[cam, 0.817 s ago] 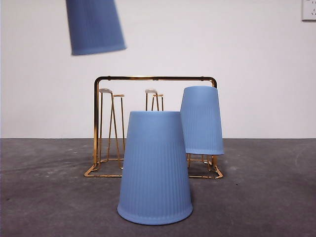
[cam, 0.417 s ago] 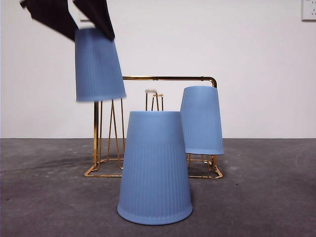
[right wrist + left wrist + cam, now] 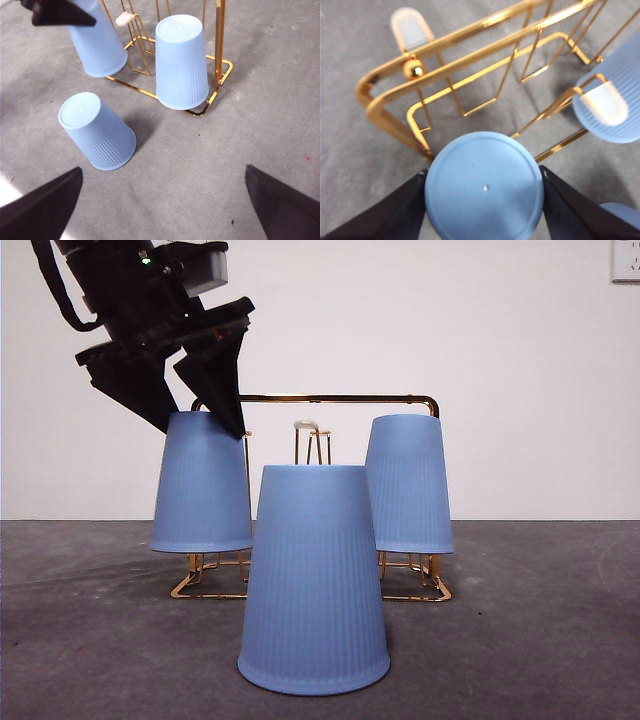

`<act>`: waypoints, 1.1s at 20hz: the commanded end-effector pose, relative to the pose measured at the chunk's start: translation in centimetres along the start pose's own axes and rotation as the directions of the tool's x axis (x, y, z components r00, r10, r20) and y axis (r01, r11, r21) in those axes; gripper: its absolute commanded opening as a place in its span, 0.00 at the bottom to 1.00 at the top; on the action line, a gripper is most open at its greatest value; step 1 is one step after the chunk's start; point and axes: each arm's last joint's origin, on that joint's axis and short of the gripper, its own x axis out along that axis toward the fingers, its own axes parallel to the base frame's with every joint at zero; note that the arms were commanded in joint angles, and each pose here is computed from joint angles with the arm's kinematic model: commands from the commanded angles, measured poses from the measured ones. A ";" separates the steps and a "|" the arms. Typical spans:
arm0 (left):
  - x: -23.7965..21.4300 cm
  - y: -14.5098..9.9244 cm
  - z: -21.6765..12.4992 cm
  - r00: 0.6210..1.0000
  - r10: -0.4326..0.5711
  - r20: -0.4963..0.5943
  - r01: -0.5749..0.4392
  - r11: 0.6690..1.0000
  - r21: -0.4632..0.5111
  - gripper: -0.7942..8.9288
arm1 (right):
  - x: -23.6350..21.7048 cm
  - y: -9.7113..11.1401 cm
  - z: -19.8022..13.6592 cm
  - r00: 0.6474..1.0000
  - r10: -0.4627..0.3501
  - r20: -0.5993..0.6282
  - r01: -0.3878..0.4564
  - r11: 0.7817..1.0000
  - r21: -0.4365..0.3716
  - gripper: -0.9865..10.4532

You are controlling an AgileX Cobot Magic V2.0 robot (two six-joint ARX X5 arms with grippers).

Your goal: Pick the top cup and place it on cupholder, pick up the mid cup and place it on cupholder, last pick the bottom cup and place it on cupholder.

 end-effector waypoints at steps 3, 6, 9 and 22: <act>0.2 -0.1 0.1 1.000 -0.004 -0.030 0.004 1.000 0.000 0.49 | -0.1 0.2 0.4 1.000 0.010 0.029 -0.010 1.000 -0.017 0.54; 0.1 -0.1 -0.2 0.998 -0.005 -0.055 0.004 1.000 -0.001 0.50 | -0.1 0.2 0.5 0.999 0.011 0.034 -0.011 1.000 -0.018 0.54; -1.1 -0.1 0.0 1.000 -0.004 -0.028 0.004 1.000 -0.010 0.50 | -0.1 0.2 0.5 0.999 0.013 0.035 -0.012 1.000 -0.018 0.54; -15.4 -1.5 -3.6 0.982 -0.126 0.142 0.125 0.992 0.015 0.50 | 5.3 0.9 4.1 0.973 0.228 0.018 -0.228 0.973 -0.028 0.54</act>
